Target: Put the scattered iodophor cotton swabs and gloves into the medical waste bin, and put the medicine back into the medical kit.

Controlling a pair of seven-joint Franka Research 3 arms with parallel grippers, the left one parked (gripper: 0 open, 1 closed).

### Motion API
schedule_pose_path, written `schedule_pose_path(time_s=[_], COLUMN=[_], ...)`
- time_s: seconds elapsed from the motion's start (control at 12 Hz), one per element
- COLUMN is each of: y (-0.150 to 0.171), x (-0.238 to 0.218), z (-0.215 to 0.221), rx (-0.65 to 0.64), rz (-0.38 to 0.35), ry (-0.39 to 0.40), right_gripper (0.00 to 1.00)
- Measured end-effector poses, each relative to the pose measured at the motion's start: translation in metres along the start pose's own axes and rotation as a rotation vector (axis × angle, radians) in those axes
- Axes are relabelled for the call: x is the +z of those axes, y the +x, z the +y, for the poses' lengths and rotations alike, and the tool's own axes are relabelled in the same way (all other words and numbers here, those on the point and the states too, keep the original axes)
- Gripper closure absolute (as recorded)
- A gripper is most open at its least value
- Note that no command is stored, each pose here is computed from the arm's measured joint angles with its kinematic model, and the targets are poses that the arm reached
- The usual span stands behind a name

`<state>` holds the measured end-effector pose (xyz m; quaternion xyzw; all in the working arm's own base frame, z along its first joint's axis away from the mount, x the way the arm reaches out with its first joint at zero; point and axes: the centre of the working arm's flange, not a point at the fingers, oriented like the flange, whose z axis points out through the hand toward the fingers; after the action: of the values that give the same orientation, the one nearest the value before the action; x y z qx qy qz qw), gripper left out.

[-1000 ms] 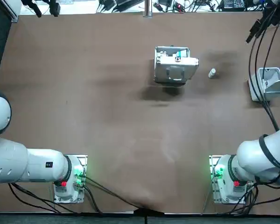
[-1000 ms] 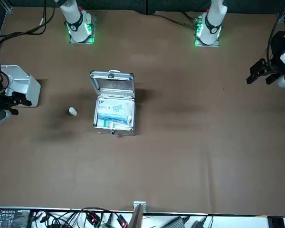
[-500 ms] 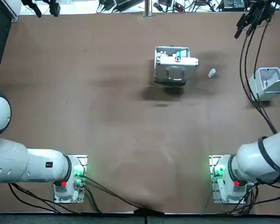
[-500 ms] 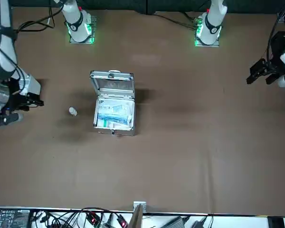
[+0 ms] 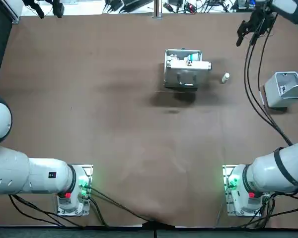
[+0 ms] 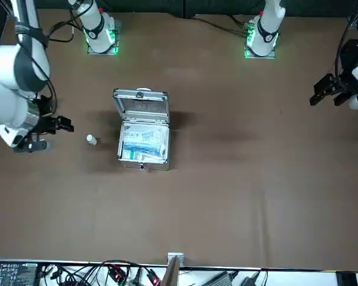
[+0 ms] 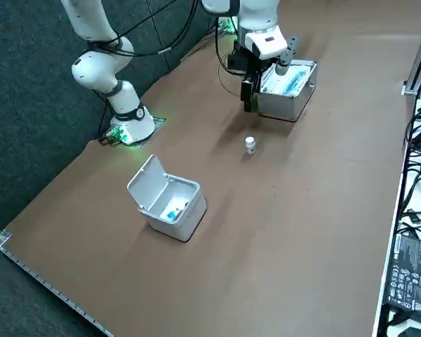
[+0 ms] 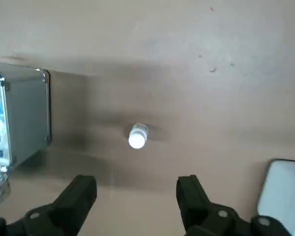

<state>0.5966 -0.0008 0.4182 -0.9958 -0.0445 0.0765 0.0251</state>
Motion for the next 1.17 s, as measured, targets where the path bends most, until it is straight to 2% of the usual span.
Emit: schedule_pose_path(time_s=[0.42, 0.75, 1.17], y=[-0.015, -0.026, -0.028], x=[0.060, 0.109, 0.162], z=[-0.023, -0.048, -0.041], rx=[0.026, 0.042, 0.051], rz=[0.054, 0.127, 0.177], ry=[-0.014, -0.021, -0.026], right_gripper=[0.00, 0.00, 0.00])
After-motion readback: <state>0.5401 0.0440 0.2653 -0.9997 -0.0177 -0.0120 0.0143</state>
